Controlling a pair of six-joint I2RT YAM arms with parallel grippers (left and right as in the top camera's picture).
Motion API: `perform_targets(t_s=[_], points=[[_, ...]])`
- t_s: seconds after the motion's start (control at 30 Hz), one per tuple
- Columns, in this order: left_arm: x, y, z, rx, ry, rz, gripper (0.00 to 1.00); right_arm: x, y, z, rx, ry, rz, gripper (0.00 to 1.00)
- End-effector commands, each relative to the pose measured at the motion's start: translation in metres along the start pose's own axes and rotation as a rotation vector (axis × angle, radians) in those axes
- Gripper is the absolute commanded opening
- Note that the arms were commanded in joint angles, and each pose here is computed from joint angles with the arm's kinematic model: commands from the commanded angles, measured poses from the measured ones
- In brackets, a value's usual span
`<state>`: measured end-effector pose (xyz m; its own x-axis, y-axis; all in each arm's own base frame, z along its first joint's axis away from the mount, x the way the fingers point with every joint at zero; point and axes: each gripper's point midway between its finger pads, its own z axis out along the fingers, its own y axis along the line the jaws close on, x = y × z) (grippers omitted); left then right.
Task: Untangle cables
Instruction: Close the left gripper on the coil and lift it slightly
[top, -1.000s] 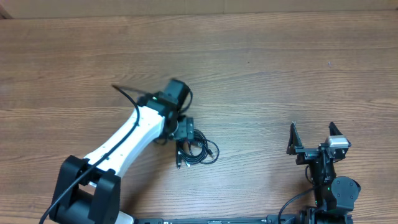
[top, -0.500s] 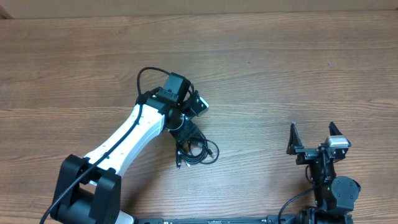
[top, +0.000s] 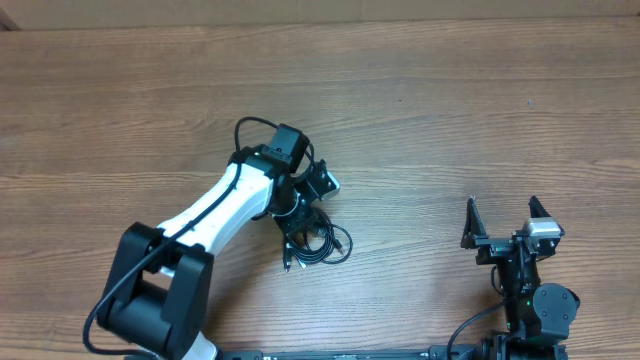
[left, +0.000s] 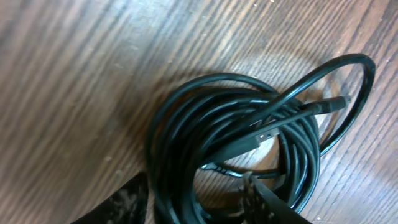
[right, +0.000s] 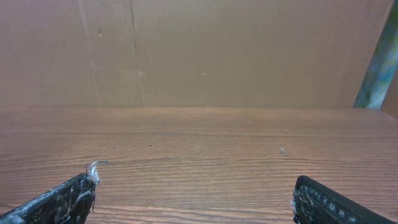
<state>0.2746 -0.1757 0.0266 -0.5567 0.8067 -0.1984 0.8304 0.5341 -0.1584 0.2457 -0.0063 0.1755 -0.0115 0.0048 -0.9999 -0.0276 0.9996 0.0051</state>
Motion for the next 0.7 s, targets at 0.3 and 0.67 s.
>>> perform_targets(t_s=[0.3, 0.67], points=[[0.012, -0.008, 0.027, 0.082, 0.064, -0.057, 0.04, 0.002, -0.001, 0.0, 0.007, -0.002, -0.001, 1.0], [-0.02, 0.036, -0.031, -0.128, 0.037, -0.777, 0.04, -0.001, 0.057, -0.01, -0.326, 0.137, 0.874, 1.0]])
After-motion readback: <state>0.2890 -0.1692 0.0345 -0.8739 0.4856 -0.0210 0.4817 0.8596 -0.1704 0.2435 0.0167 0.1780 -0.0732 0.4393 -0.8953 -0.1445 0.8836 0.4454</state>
